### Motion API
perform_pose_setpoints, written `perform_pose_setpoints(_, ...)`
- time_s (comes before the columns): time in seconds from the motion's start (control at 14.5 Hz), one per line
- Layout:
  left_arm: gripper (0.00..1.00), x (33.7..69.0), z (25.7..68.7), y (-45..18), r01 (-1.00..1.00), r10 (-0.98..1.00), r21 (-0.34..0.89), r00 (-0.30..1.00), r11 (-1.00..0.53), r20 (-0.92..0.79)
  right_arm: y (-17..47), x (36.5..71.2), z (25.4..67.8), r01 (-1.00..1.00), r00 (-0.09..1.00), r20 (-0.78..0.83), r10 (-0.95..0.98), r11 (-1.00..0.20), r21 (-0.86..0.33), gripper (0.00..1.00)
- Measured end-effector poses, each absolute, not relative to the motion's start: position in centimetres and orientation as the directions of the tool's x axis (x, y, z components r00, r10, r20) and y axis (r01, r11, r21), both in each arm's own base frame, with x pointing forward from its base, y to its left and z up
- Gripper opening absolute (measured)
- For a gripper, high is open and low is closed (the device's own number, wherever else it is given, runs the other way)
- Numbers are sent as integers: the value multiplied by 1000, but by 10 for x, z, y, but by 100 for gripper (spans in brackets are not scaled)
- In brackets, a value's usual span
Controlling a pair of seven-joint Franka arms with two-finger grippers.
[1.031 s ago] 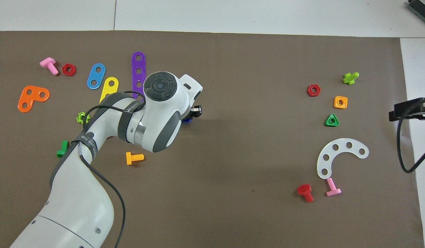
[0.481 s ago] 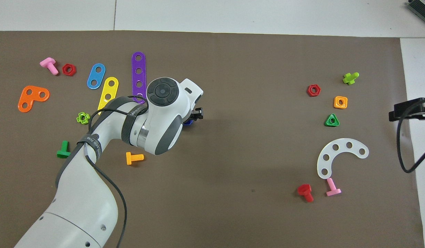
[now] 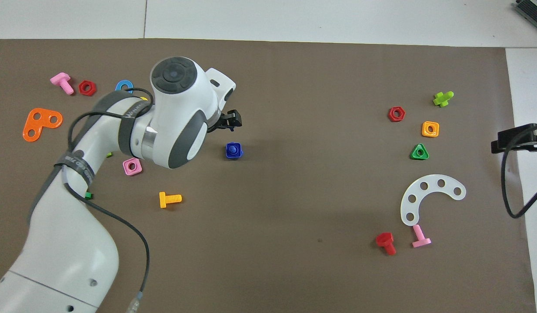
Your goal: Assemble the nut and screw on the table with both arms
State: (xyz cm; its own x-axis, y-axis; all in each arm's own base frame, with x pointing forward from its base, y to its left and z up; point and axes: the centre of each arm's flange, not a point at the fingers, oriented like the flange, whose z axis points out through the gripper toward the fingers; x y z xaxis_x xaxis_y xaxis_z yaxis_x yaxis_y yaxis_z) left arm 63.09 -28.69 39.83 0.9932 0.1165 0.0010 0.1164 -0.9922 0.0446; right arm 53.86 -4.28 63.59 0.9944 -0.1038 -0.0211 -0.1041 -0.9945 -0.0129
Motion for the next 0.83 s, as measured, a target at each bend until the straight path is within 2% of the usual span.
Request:
perform_pose_setpoints(0.21, 100, 659, 464, -177, 82, 83, 53, 996, -995, 23, -43, 539, 636, -104, 994, -21, -104, -994, -13, 100)
perform_pose_setpoints(0.41, 100, 645, 526, -86, 45, 45, 53, 999, -998, 10, -43, 539, 636, -104, 994, -22, -104, -994, -13, 100)
perform_pose_setpoints(0.83, 100, 606, 595, -35, -4, -3, 32, 999, -999, 43, -43, 539, 636, -104, 994, -22, -104, -994, -13, 100)
